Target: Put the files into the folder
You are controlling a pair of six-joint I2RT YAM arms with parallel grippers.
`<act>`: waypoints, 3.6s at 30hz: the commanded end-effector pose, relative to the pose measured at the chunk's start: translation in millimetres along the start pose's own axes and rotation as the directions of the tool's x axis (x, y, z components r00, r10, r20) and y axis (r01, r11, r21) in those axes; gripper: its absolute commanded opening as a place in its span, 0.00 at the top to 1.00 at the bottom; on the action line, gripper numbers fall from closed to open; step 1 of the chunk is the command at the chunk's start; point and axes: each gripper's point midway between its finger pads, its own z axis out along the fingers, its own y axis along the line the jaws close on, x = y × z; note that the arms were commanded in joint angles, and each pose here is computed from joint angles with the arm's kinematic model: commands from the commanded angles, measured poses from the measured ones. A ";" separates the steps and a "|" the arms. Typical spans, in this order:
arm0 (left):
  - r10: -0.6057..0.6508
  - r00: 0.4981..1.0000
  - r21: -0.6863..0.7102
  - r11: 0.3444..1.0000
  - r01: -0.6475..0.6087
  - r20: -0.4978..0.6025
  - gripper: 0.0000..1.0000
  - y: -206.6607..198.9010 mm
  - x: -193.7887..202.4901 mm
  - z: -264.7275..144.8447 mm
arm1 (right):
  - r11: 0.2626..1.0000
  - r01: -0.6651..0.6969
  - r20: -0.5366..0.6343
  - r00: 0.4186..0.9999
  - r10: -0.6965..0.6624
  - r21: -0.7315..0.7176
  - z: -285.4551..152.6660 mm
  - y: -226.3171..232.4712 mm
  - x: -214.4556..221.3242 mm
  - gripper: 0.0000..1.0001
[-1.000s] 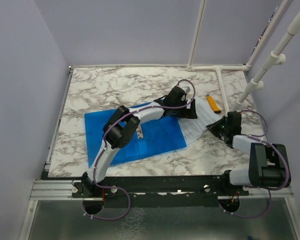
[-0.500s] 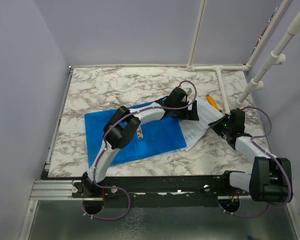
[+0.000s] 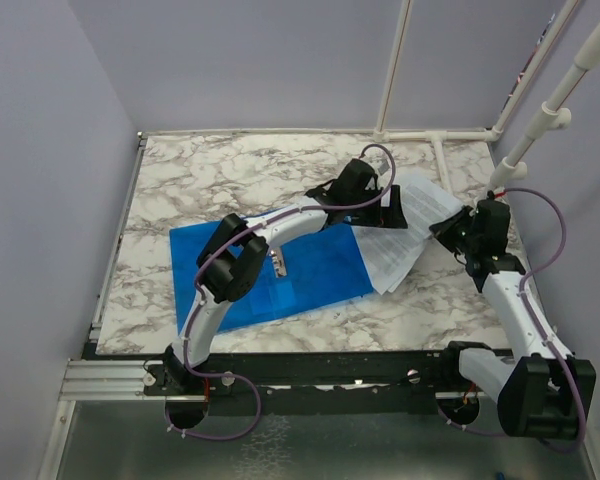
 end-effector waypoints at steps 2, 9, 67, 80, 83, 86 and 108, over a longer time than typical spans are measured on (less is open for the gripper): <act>0.032 0.997 0.081 0.996 -0.037 0.068 0.01 -43.2 -30.1 -28.7 | 0.996 0.066 -0.029 0.998 -0.065 0.061 -16.7 -7.6 -0.8 1.00; 0.056 0.992 0.106 0.992 -0.068 0.109 0.01 -60.1 -45.0 -49.6 | 0.988 0.119 0.033 0.992 -0.123 0.103 -33.1 -7.9 -19.8 0.99; -0.152 0.988 0.354 0.925 0.137 0.016 0.19 -22.6 83.8 -260.9 | 0.730 0.104 -0.168 0.942 -0.291 -0.676 -180.5 143.5 19.2 0.99; -0.181 0.983 0.415 0.892 0.181 -0.039 0.33 -33.8 120.4 -287.6 | 0.716 0.101 -0.171 0.939 -0.298 -0.691 -185.4 148.4 17.4 0.99; -0.181 0.983 0.429 0.886 0.177 -0.033 0.35 -39.1 120.9 -293.8 | 0.717 0.098 -0.173 0.940 -0.295 -0.690 -185.2 148.1 17.6 0.99; -0.174 0.984 0.445 0.880 0.167 -0.026 0.38 -45.3 119.5 -299.8 | 0.718 0.091 -0.178 0.940 -0.290 -0.690 -184.9 148.0 18.3 0.99; -0.127 0.989 0.577 0.814 0.062 0.073 0.56 -82.9 89.9 -316.6 | 0.715 0.065 -0.197 0.941 -0.277 -0.696 -186.2 144.3 26.4 0.99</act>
